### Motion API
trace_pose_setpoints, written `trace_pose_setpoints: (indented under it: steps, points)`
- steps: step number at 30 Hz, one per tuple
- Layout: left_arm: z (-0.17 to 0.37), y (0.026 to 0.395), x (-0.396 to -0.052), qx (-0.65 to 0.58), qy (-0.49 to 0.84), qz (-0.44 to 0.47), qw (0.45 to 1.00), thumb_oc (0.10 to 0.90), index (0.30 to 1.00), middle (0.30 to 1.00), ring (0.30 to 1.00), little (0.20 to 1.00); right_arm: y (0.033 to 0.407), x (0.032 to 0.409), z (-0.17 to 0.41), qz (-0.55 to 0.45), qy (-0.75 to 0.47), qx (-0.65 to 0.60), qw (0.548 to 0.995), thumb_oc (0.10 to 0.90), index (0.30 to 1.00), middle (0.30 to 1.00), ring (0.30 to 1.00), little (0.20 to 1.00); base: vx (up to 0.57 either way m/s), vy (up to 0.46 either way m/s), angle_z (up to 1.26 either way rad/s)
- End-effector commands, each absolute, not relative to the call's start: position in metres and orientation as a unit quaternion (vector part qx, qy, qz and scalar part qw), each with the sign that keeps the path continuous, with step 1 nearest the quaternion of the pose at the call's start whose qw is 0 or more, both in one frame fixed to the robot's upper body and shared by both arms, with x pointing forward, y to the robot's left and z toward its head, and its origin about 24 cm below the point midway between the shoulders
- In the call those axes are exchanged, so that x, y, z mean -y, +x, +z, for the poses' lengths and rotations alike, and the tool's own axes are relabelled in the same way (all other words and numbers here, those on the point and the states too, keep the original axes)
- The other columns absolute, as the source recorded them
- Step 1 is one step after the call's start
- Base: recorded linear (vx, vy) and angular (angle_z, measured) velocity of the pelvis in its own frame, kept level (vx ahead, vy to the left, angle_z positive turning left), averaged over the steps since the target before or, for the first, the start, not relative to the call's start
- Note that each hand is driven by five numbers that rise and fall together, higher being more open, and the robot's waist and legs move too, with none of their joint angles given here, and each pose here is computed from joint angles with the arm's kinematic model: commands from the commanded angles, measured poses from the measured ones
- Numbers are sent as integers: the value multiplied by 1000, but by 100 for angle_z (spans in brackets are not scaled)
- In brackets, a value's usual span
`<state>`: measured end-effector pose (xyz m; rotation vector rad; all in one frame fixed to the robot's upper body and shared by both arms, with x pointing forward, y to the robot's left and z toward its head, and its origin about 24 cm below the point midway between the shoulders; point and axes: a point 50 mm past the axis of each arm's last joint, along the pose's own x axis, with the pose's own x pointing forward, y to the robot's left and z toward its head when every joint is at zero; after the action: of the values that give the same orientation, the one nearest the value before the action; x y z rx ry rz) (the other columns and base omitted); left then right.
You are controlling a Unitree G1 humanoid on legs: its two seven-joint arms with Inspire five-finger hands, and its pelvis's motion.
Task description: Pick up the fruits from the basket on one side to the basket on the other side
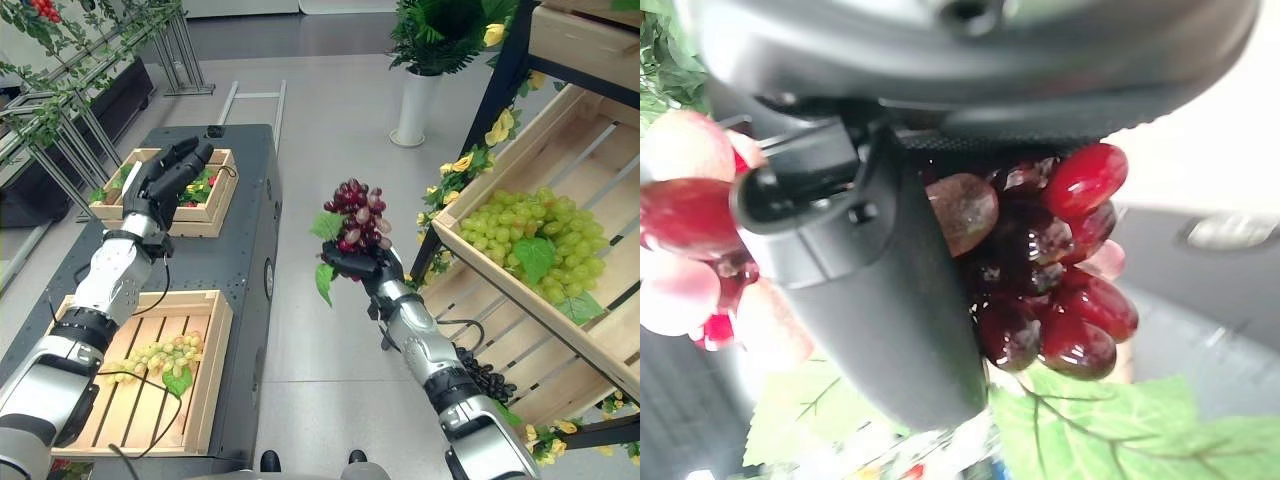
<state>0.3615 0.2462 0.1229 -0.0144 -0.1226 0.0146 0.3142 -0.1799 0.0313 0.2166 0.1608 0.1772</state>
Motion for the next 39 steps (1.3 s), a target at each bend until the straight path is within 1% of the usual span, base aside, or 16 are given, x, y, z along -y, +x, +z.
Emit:
trace_pose_setpoints:
  steps: [1, 4, 5, 7, 9, 10, 15, 17, 18, 19, 21, 24, 26, 31, 35, 39]
  points:
    - [147, 358, -276, 133, -6, 51, 990, 800, 900, 900, 900, 900, 323, 195, 70, 105, 74, 50, 990, 400, 300, 300, 300, 300, 23, 11, -5]
    - [115, 339, -285, 109, -20, 73, 991, 800, 900, 900, 900, 900, 300, 210, 37, 96, 49, -11, 994, 400, 300, 300, 300, 300, 44, 5, -20]
    - [112, 337, -285, 107, -21, 73, 991, 800, 900, 900, 900, 900, 297, 211, 34, 95, 48, -15, 994, 400, 300, 300, 300, 300, 54, -3, -22]
    - [87, 323, -281, 87, -23, 76, 993, 800, 900, 900, 900, 900, 281, 220, 14, 82, 33, -50, 995, 400, 300, 300, 300, 300, 60, -4, -7]
    - [78, 317, -279, 79, -21, 75, 994, 800, 900, 900, 900, 900, 273, 225, 6, 74, 31, -64, 995, 400, 300, 300, 300, 300, 71, -6, 0]
    - [61, 305, -275, 61, -25, 71, 995, 800, 900, 900, 900, 900, 260, 234, -6, 58, 30, -89, 994, 400, 300, 300, 300, 300, 82, -9, -1]
    - [46, 287, -273, 48, -15, 60, 997, 800, 900, 900, 900, 900, 243, 249, -21, 27, 33, -123, 991, 400, 300, 300, 300, 300, 74, -6, -7]
    - [46, 281, -270, 51, -10, 46, 998, 800, 900, 900, 900, 900, 236, 257, -25, 2, 56, -132, 990, 400, 300, 300, 300, 300, 51, -5, -8]
    - [46, 281, -270, 51, -10, 46, 998, 800, 900, 900, 900, 900, 236, 257, -25, 2, 56, -132, 990, 400, 300, 300, 300, 300, 2, -7, -11]
    - [50, 280, -263, 62, -12, 33, 997, 800, 900, 900, 900, 900, 236, 260, -25, -25, 98, -125, 987, 400, 300, 300, 300, 300, -20, -5, -7]
    - [54, 281, -259, 72, -18, 26, 997, 800, 900, 900, 900, 900, 239, 263, -22, -43, 116, -112, 986, 400, 300, 300, 300, 300, -99, -20, -6]
    - [68, 288, -248, 100, -28, 2, 995, 800, 900, 900, 900, 900, 250, 270, -8, -75, 153, -67, 983, 400, 300, 300, 300, 300, -192, -27, -3]
    - [81, 295, -235, 127, -36, -23, 991, 800, 900, 900, 900, 900, 264, 276, 15, -95, 176, -9, 980, 400, 300, 300, 300, 300, -265, -19, -2]
    - [96, 298, -217, 157, -38, -50, 986, 800, 900, 900, 900, 900, 273, 295, 43, -125, 182, 51, 974, 400, 300, 300, 300, 300, -124, 4, 6]
    - [111, 300, -202, 178, -22, -89, 980, 800, 900, 900, 900, 900, 276, 321, 70, -171, 178, 101, 964, 400, 300, 300, 300, 300, -66, -6, 9]
    - [127, 303, -192, 198, -16, -119, 973, 800, 900, 900, 900, 900, 282, 337, 91, -202, 164, 124, 958, 400, 300, 300, 300, 300, -55, -11, 7]
